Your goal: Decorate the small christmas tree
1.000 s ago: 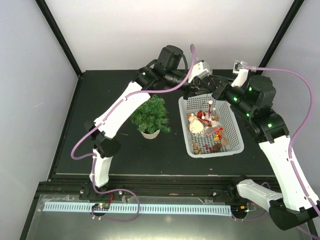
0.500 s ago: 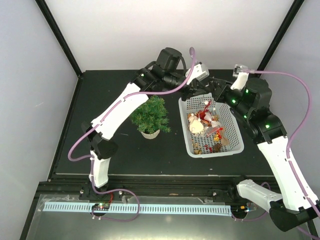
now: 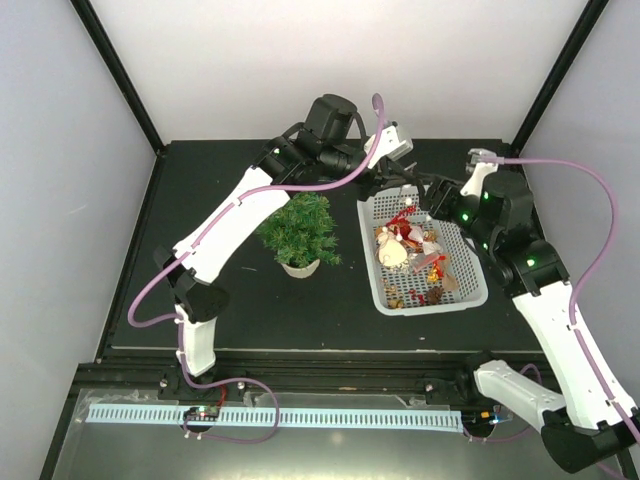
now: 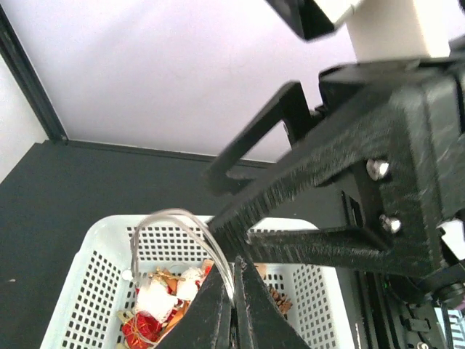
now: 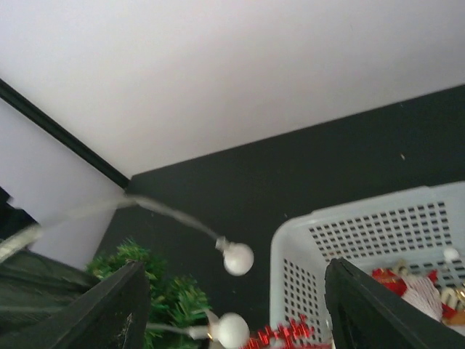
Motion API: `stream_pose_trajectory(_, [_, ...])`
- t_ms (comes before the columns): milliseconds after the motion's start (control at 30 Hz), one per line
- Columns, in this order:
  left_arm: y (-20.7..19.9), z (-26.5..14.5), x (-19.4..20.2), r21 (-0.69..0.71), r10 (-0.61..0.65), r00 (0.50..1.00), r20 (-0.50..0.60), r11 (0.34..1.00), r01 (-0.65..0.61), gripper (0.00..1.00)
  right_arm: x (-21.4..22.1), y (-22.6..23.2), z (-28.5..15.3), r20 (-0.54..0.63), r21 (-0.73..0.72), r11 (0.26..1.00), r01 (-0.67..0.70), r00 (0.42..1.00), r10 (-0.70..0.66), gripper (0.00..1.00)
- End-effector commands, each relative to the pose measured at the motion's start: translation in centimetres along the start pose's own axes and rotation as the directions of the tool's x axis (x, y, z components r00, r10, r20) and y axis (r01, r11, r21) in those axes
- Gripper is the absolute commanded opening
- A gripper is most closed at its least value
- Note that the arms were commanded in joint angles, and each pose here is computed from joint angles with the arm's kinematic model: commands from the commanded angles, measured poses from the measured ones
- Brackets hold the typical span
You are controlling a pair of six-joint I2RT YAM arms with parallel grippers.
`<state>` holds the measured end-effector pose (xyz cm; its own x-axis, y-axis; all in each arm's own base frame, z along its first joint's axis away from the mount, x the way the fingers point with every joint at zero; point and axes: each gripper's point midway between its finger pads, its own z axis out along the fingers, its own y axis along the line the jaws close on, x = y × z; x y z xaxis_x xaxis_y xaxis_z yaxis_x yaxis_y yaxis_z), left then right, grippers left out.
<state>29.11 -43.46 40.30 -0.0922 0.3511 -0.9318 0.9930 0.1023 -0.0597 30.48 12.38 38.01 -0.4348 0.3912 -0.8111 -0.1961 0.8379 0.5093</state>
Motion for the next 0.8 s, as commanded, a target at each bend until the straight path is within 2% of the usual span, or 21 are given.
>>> stream_pose_trajectory(0, [-0.1, -1.7, -1.3, -0.043, 0.04, 0.999, 0.027, 0.998, -0.039, 0.02, 1.9, -1.9, -0.4, -0.031, 0.054, 0.998, 0.013, 0.999, -0.012, 0.67])
stream_pose_trajectory(267, [0.4, -1.7, -1.2, -0.069, 0.044, 0.999, 0.022, 0.997, -0.042, 0.01, 5.0, -2.6, -0.3, -0.08, 0.018, 1.0, 0.002, 0.997, 0.0, 0.67])
stream_pose_trajectory(400, [0.3, -1.7, -1.2, -0.069, 0.042, 0.999, 0.022, 0.997, -0.04, 0.02, 5.8, -1.9, -0.2, -0.074, -0.052, 0.999, -0.002, 0.997, -0.002, 0.63])
stream_pose_trajectory(633, [0.3, -1.8, -0.9, -0.071, 0.038, 0.999, 0.013, 0.997, -0.037, 0.02, 7.6, -1.0, 0.7, -0.113, -0.146, 0.989, -0.006, 0.993, -0.011, 0.35])
stream_pose_trajectory(767, [0.3, -1.6, -0.6, -0.066, 0.031, 1.0, 0.006, 0.997, -0.03, 0.02, 7.6, -0.1, 0.8, -0.109, -0.206, 0.979, 0.005, 0.994, -0.028, 0.26])
